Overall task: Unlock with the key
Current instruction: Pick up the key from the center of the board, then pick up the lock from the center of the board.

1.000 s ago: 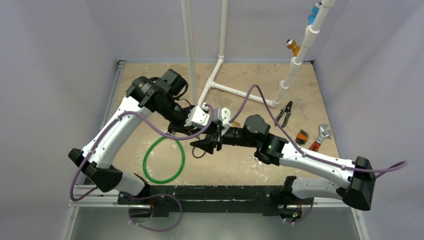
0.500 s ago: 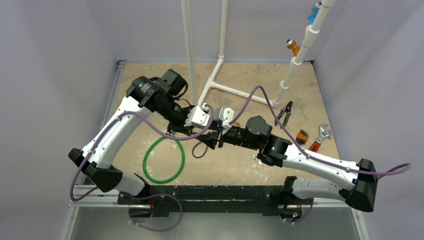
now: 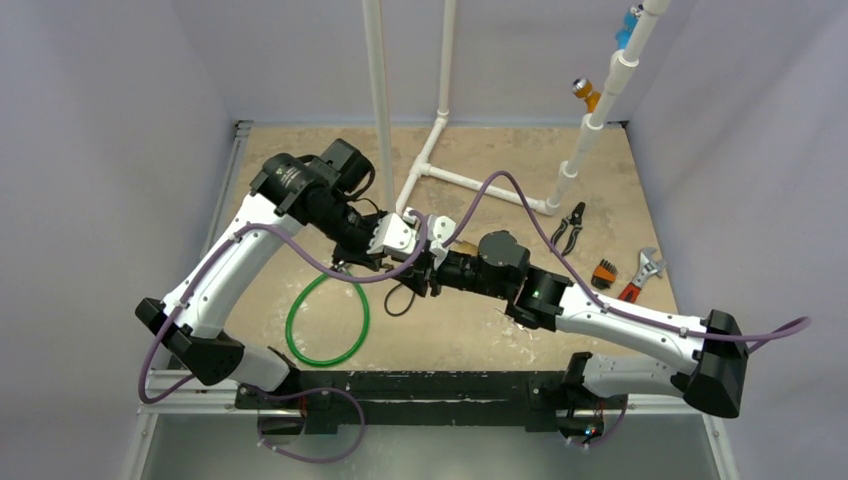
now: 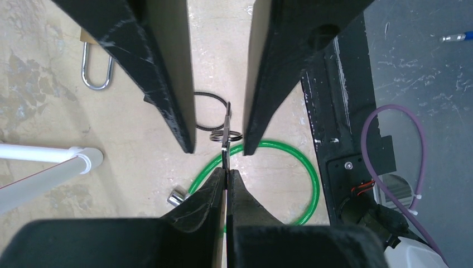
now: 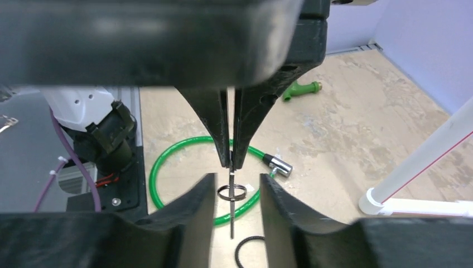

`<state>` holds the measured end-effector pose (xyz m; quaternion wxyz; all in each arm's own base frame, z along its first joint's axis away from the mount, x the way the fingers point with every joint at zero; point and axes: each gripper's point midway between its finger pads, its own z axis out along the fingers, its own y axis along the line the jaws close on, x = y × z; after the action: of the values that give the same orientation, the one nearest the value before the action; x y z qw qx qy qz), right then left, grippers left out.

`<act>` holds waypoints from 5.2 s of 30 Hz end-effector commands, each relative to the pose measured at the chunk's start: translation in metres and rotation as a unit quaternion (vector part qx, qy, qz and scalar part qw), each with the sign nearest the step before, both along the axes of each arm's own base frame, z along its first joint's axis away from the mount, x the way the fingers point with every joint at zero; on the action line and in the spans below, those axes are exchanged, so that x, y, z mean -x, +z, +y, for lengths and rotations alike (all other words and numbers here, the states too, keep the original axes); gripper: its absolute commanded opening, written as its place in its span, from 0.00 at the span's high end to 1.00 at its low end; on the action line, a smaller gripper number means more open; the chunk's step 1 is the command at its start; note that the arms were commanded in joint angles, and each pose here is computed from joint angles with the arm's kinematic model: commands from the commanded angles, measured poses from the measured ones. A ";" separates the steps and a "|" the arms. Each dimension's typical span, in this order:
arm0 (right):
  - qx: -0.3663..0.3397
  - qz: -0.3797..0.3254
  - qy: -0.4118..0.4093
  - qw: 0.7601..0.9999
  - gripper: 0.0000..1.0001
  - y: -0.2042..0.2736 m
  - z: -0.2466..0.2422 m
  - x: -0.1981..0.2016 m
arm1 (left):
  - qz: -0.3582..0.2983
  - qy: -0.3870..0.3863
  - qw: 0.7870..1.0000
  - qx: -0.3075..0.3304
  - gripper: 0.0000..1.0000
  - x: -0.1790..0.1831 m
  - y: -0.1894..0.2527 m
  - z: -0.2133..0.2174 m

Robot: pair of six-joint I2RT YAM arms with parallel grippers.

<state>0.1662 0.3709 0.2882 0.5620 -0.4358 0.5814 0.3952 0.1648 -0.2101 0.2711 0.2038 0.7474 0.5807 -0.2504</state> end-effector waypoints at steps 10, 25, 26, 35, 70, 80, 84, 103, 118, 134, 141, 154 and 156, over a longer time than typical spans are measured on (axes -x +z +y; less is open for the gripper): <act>-0.035 0.035 0.006 0.999 1.00 0.018 0.009 0.003 | 0.055 -0.005 0.998 -0.035 1.00 0.043 0.004 0.024; -0.094 0.080 -0.050 0.991 1.00 0.018 -0.022 0.003 | 0.040 0.056 0.995 0.068 0.51 0.040 0.036 0.006; -0.102 0.080 -0.049 0.990 1.00 0.023 -0.024 0.004 | 0.046 0.057 0.995 0.073 0.50 0.041 0.036 0.007; -0.145 0.085 0.000 0.986 1.00 0.054 -0.027 0.023 | 0.066 0.120 0.982 0.132 0.40 0.022 0.036 0.002; -0.191 0.107 -0.060 0.974 1.00 0.069 -0.081 0.010 | 0.044 0.426 0.900 -0.082 0.27 -0.110 -0.188 0.140; -0.206 0.101 -0.071 0.971 1.00 0.082 -0.089 0.006 | -0.014 0.434 0.887 -0.157 0.31 -0.134 -0.232 0.157; -0.208 0.099 -0.078 0.970 1.00 0.084 -0.092 0.003 | 0.003 0.419 0.894 -0.159 0.32 -0.131 -0.241 0.147; -0.214 0.091 -0.093 0.968 1.00 0.094 -0.107 0.002 | 0.011 0.361 0.905 -0.224 0.52 -0.127 -0.241 0.136; -0.204 0.089 -0.105 0.969 1.00 0.094 -0.114 0.003 | -0.052 0.349 0.929 -0.111 1.00 -0.113 -0.153 0.109; -0.126 -0.007 -0.085 0.988 1.00 0.131 -0.125 0.015 | -0.272 0.063 0.919 0.279 1.00 0.008 0.082 0.037; -0.113 0.032 -0.023 0.993 1.00 0.134 -0.102 0.026 | -0.344 0.046 0.893 0.287 1.00 0.013 0.089 0.041; -0.044 0.146 -0.011 0.988 1.00 0.092 -0.059 0.008 | -0.427 0.070 0.881 0.189 1.00 -0.041 0.055 0.049; -0.047 0.151 -0.018 0.987 1.00 0.087 -0.057 0.004 | -0.431 0.083 0.884 0.162 1.00 -0.054 0.049 0.051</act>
<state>0.1640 0.3145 0.3577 0.4865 -0.3463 0.6597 0.4561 0.1842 -0.1624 0.3018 0.5533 0.6916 0.4602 -0.0611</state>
